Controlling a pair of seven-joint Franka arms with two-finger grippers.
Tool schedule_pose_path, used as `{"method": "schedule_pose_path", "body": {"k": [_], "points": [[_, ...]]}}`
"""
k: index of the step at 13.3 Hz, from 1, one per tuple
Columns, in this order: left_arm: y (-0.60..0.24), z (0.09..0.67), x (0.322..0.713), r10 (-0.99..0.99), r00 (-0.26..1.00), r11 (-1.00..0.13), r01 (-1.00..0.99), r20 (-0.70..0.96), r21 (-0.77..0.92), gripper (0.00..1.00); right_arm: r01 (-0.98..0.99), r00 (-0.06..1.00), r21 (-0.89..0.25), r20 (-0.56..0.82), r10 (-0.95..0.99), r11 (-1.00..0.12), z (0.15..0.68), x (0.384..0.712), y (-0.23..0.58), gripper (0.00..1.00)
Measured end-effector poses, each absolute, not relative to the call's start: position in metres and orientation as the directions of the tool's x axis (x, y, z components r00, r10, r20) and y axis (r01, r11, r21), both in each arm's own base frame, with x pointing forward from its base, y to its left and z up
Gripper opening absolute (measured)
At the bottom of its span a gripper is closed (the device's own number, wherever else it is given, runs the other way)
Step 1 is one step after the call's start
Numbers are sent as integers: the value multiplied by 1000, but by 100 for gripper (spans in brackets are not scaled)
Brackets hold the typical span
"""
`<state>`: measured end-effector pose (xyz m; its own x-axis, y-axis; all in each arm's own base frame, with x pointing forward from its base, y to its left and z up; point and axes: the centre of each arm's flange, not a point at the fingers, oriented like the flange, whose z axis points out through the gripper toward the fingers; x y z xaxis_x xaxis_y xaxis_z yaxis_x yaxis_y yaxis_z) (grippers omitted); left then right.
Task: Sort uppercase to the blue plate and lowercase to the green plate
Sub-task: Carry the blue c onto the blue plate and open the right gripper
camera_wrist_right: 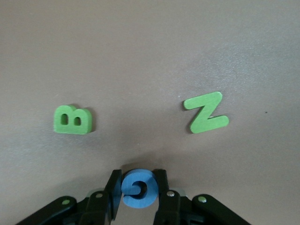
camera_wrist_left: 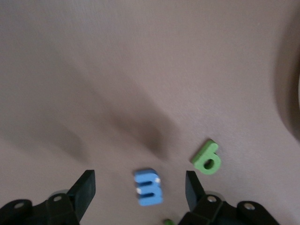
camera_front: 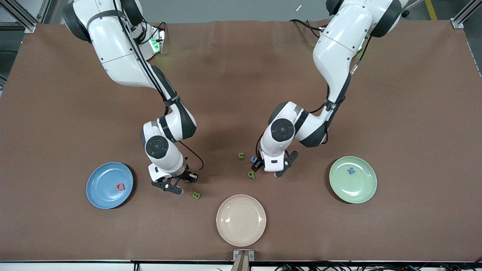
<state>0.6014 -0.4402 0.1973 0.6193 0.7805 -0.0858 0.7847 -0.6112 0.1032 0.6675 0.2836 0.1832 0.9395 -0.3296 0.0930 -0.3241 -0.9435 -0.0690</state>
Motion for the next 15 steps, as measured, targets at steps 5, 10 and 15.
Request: {"method": "schedule_pose_path", "body": {"k": [5, 10, 15], "points": [[-464, 185, 588, 822, 560, -553, 828, -100, 90, 75, -312, 945, -39, 87, -314, -949, 197, 683, 261, 34], [-462, 180, 587, 825, 557, -554, 830, -97, 65, 67, -84, 996, 29, 33, -83, -996, 253, 732, 139, 34], [-460, 172, 585, 826, 555, -554, 831, -97, 43, 59, 211, 977, 39, -5, 211, -977, 243, 743, -25, 34]]}}
